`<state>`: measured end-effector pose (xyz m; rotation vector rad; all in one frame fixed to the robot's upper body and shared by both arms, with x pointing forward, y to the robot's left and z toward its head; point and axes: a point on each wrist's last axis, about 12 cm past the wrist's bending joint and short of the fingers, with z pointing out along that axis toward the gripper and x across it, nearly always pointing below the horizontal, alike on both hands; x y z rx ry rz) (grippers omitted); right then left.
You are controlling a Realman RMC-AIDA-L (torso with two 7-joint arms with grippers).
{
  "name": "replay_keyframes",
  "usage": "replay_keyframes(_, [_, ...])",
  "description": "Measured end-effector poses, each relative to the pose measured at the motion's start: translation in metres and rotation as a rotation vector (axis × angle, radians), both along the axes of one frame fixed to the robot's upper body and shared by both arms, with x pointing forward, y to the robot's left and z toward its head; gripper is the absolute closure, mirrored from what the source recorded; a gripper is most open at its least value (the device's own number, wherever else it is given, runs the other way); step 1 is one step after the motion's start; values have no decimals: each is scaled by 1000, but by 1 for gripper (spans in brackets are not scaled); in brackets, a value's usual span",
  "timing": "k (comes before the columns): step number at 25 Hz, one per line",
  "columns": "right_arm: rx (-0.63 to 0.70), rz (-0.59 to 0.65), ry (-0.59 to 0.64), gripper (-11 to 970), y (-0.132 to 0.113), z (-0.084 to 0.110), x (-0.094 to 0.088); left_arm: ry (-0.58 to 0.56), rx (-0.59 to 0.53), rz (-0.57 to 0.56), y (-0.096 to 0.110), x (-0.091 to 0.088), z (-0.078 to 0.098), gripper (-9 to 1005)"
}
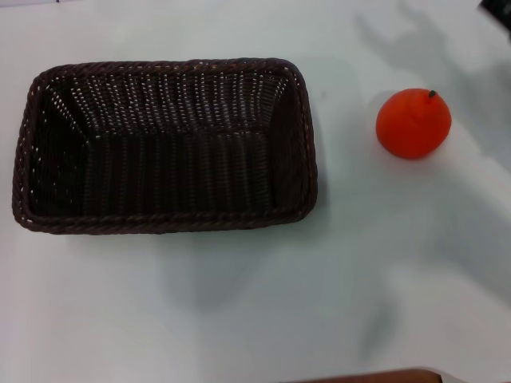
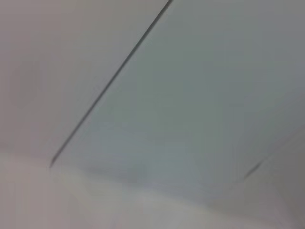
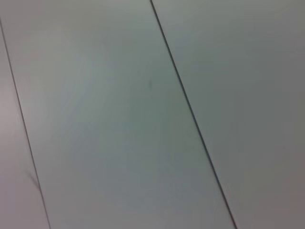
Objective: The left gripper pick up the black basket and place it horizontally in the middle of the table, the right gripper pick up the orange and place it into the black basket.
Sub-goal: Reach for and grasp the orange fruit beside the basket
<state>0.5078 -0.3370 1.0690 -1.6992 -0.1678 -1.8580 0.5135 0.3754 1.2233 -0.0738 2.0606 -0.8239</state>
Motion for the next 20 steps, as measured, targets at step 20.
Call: replay_keyframes(20, [-119,58,270,15,12,-54,-34,-220,-66,66,16,-3,-20,92])
